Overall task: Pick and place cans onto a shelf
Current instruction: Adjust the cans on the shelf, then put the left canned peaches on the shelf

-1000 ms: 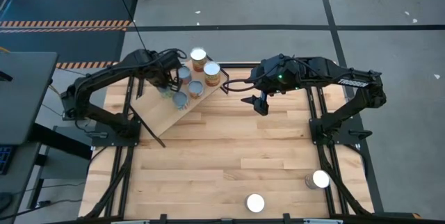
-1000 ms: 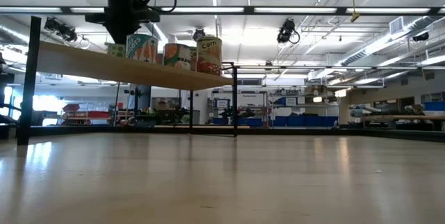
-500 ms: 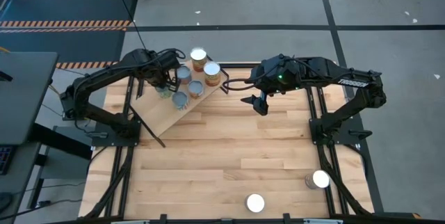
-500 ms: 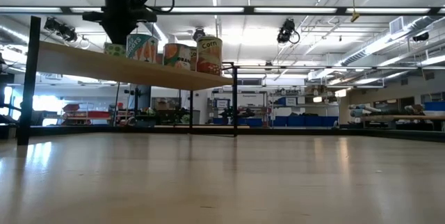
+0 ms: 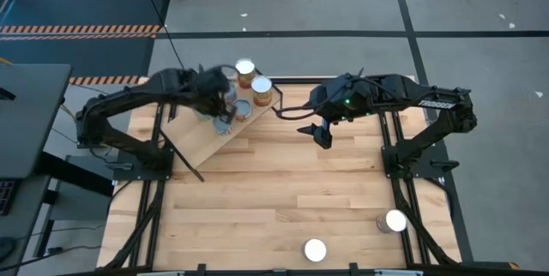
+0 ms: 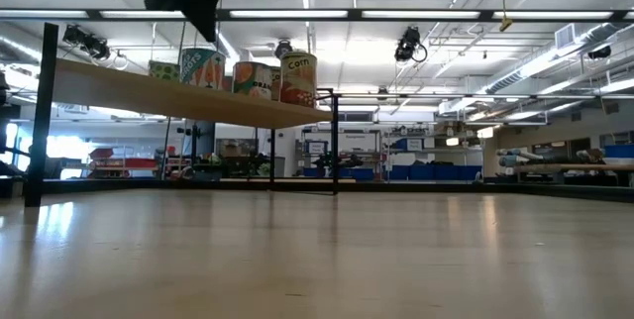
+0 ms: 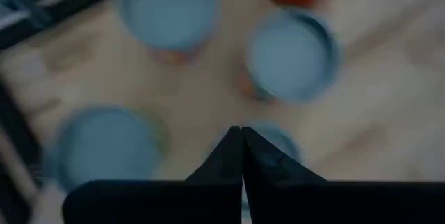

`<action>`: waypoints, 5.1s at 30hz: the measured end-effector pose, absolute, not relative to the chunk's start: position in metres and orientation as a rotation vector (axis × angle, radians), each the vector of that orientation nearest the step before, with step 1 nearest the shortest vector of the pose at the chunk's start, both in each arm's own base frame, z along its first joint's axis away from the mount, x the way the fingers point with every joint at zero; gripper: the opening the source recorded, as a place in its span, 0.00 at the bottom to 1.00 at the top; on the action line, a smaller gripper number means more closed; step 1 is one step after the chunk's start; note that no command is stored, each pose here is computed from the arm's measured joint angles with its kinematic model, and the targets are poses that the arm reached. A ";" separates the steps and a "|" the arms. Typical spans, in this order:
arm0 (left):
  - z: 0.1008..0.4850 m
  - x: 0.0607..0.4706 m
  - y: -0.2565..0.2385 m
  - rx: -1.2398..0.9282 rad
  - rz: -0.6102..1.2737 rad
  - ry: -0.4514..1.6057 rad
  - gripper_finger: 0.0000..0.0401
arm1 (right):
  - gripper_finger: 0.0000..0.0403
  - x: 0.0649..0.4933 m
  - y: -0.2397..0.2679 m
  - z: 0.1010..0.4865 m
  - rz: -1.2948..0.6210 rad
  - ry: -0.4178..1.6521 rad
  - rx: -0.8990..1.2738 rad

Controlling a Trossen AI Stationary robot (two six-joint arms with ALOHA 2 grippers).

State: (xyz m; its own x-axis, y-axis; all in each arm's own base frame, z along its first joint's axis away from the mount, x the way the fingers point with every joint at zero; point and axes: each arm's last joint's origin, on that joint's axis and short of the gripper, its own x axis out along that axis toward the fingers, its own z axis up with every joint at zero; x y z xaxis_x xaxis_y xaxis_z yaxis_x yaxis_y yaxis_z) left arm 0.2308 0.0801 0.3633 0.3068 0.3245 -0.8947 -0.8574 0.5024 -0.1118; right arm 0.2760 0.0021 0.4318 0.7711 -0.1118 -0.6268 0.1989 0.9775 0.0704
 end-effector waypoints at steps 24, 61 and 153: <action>0.328 0.255 0.062 -0.632 0.895 1.237 0.01 | 0.86 0.274 0.005 0.430 -0.165 0.698 0.142; 0.329 0.260 0.062 -0.630 0.840 1.208 0.01 | 0.86 0.274 0.008 0.430 -0.168 0.693 0.173; 0.208 0.337 -0.213 -0.105 -0.003 1.166 0.51 | 0.86 0.288 0.197 0.262 0.021 0.947 -0.033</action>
State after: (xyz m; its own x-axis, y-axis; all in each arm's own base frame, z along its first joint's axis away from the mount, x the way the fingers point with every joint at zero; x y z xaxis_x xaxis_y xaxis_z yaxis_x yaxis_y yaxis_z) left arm 0.3368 -0.2134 0.2082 0.3943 -0.0568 -0.9172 -0.0519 0.9951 -0.0839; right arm 0.2879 0.1969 0.2616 0.5838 0.0033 -0.8119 -0.0320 0.9993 -0.0189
